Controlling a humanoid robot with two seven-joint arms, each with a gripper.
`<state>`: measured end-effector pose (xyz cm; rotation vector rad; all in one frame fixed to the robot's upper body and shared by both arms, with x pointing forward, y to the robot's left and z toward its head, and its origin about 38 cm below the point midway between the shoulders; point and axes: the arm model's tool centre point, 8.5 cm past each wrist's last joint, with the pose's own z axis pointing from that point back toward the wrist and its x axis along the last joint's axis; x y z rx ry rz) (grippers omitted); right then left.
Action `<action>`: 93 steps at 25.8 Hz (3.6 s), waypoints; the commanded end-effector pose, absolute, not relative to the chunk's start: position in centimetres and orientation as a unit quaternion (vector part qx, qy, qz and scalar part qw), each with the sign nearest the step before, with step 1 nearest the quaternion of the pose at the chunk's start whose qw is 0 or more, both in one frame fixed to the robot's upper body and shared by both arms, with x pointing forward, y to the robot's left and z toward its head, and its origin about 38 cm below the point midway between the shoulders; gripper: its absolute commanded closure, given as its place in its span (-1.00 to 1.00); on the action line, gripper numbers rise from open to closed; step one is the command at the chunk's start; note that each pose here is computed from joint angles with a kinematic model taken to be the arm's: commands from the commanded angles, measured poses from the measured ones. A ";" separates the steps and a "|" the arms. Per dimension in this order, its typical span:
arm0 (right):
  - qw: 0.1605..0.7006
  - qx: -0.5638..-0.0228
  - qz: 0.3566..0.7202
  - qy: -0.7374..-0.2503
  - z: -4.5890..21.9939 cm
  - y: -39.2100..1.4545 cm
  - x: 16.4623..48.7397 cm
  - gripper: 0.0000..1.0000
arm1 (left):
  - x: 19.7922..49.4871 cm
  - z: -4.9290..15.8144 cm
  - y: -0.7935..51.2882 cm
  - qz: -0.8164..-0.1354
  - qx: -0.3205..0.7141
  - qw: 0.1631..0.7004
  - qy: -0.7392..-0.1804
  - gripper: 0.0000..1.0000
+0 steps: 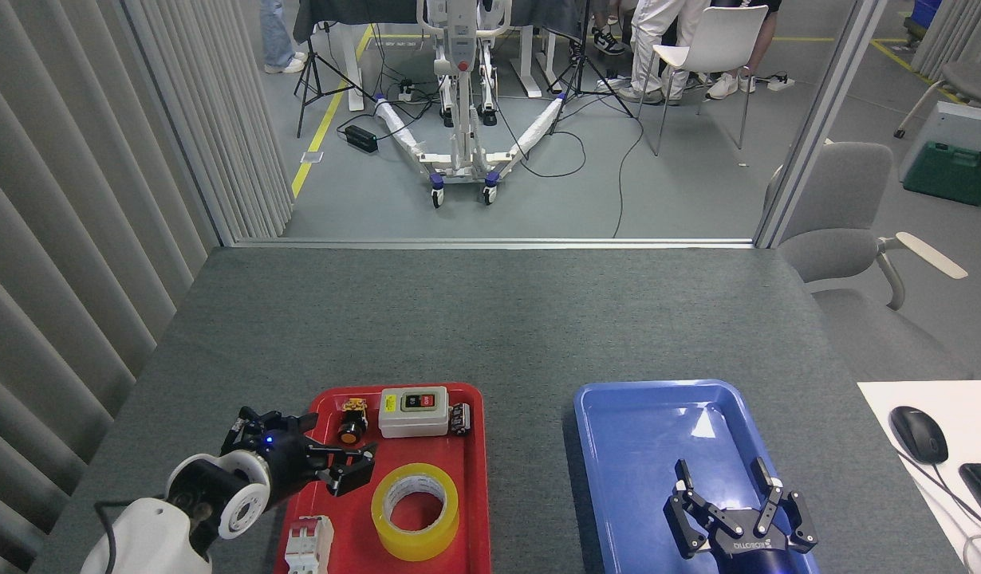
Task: Place and move tape with both arms
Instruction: 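Lower the left gripper onto the yellow tape roll and grasp it, then lift the tape roll and carry it over the blue tray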
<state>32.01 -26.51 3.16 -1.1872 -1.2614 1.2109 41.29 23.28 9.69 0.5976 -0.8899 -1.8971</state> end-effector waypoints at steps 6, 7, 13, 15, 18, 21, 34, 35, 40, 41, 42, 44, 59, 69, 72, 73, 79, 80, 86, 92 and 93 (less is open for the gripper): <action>0.494 -0.489 0.502 -0.514 2.8 -26.9 32.0 -1.00 | 42.2 9.3 19.8 -0.798 0.191 0.478 -0.313 -0.99; 0.494 -0.489 0.502 -0.514 2.8 -26.9 32.0 -1.00 | 42.0 8.9 19.6 -0.805 0.188 0.474 -0.302 -0.99; 0.495 -0.488 0.503 -0.514 2.7 -26.8 32.0 -1.00 | 43.4 7.7 19.4 -0.823 0.187 0.474 -0.251 -0.99; 0.495 -0.488 0.503 -0.514 2.7 -26.8 32.0 -1.00 | 43.6 6.7 19.4 -0.826 0.183 0.479 -0.232 -0.99; 0.495 -0.488 0.504 -0.513 2.6 -26.8 32.0 -1.00 | 43.7 6.2 19.5 -0.825 0.173 0.488 -0.225 -0.99; 0.493 -0.489 0.505 -0.512 2.6 -26.7 32.0 -1.00 | 43.7 6.3 19.3 -0.828 0.167 0.486 -0.222 -0.99; 0.494 -0.489 0.506 -0.511 2.5 -26.6 31.9 -1.00 | 43.3 4.5 18.0 -0.847 0.134 0.487 -0.166 -0.61; 0.494 -0.489 0.506 -0.510 2.4 -26.7 31.9 -1.00 | 43.3 4.1 18.0 -0.846 0.131 0.492 -0.161 -0.61; 0.494 -0.489 0.506 -0.510 2.4 -26.7 31.9 -1.00 | 43.3 2.9 17.4 -0.843 0.119 0.502 -0.151 -0.43; 0.494 -0.489 0.507 -0.510 2.5 -26.7 31.9 -1.00 | 43.3 2.9 17.3 -0.844 0.117 0.502 -0.151 -0.34; 0.494 -0.489 0.507 -0.510 2.5 -26.7 31.9 -1.00 | 43.3 2.9 17.2 -0.844 0.115 0.502 -0.149 -0.20; 0.494 -0.489 0.507 -0.510 2.5 -26.7 31.9 -1.00 | 43.0 2.8 17.3 -0.847 0.105 0.504 -0.133 0.14; 0.492 -0.491 0.509 -0.509 2.5 -26.9 32.0 -1.00 | 44.5 9.7 13.1 -0.874 0.027 0.421 -0.242 1.00; 0.485 -0.488 0.514 -0.512 2.6 -27.0 32.0 -1.00 | 42.9 11.9 5.3 -0.785 -0.142 0.238 -0.554 1.00; 0.461 -0.471 0.527 -0.537 2.8 -26.6 31.9 -1.00 | 42.4 11.3 3.7 -0.778 -0.164 0.240 -0.557 1.00; 0.445 -0.461 0.535 -0.551 3.0 -26.5 31.9 -1.00 | 42.3 11.0 3.4 -0.777 -0.170 0.242 -0.555 1.00; 0.282 -0.319 0.614 -0.664 5.0 -29.0 26.4 -1.00 | 42.3 10.9 3.1 -0.772 -0.181 0.245 -0.557 1.00; 0.270 -0.340 0.606 -0.667 6.2 -30.3 26.2 -1.00 | 42.4 10.7 3.4 -0.770 -0.185 0.250 -0.558 1.00; 0.276 -0.360 0.597 -0.662 6.7 -31.8 25.2 -1.00 | 42.5 10.6 3.6 -0.766 -0.189 0.254 -0.560 1.00; 0.256 -0.334 0.601 -0.680 6.8 -29.2 25.0 -1.00 | 40.9 9.9 1.2 -0.786 -0.205 0.226 -0.537 1.00; 0.251 -0.326 0.602 -0.684 6.8 -28.5 25.1 -1.00 | 40.7 9.9 0.6 -0.787 -0.209 0.223 -0.536 1.00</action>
